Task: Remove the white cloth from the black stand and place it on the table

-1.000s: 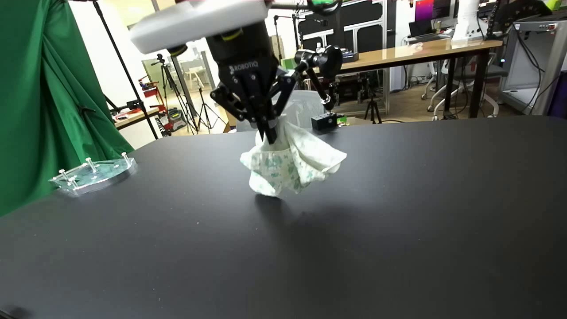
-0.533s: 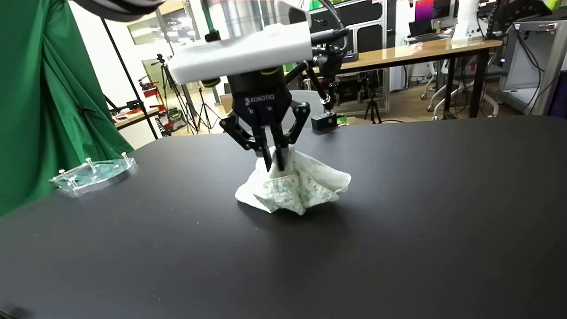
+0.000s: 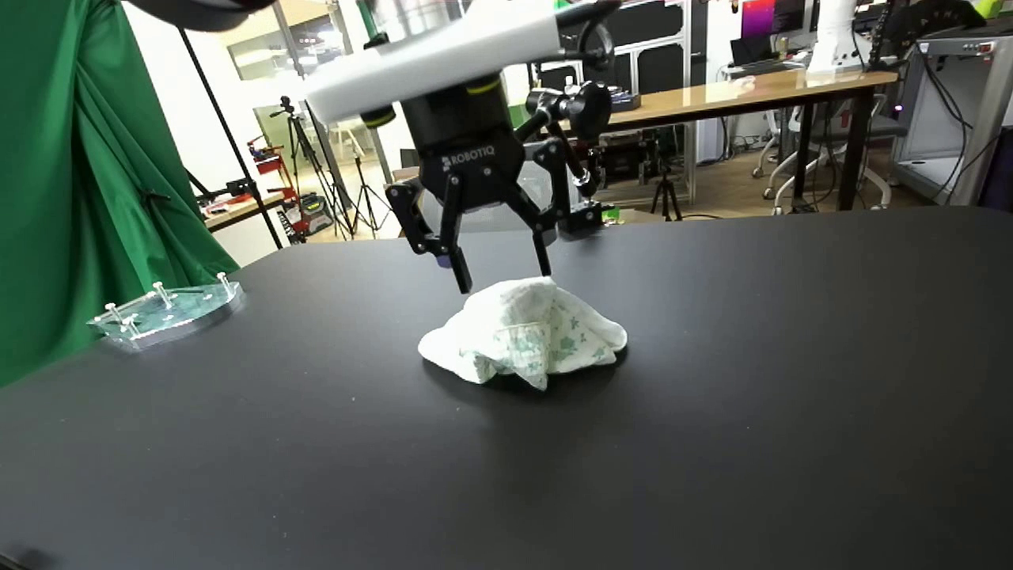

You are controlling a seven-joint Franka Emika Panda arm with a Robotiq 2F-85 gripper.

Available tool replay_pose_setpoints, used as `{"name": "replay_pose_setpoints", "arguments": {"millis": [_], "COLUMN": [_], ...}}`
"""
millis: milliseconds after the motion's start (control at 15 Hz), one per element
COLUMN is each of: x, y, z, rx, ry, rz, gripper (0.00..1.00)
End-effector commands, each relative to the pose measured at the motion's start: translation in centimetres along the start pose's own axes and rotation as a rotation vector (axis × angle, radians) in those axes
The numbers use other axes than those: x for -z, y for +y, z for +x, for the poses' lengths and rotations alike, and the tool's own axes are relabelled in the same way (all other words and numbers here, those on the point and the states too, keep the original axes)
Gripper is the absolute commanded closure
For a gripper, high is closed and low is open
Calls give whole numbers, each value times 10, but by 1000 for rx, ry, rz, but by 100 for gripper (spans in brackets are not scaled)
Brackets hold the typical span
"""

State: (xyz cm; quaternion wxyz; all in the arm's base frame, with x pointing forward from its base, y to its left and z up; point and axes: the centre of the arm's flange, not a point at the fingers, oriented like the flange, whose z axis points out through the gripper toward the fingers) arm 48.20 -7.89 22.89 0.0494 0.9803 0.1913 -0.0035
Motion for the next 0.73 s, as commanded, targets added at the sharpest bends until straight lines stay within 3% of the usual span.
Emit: {"name": "replay_pose_setpoints", "arguments": {"millis": [0, 400, 667], "x": [49, 106, 123], "y": [-20, -54, -66], "z": [4, 8, 7], "rx": [-32, 39, 59], "ry": [3, 55, 67], "rz": [-35, -59, -64], "gripper": [0, 0, 0]}}
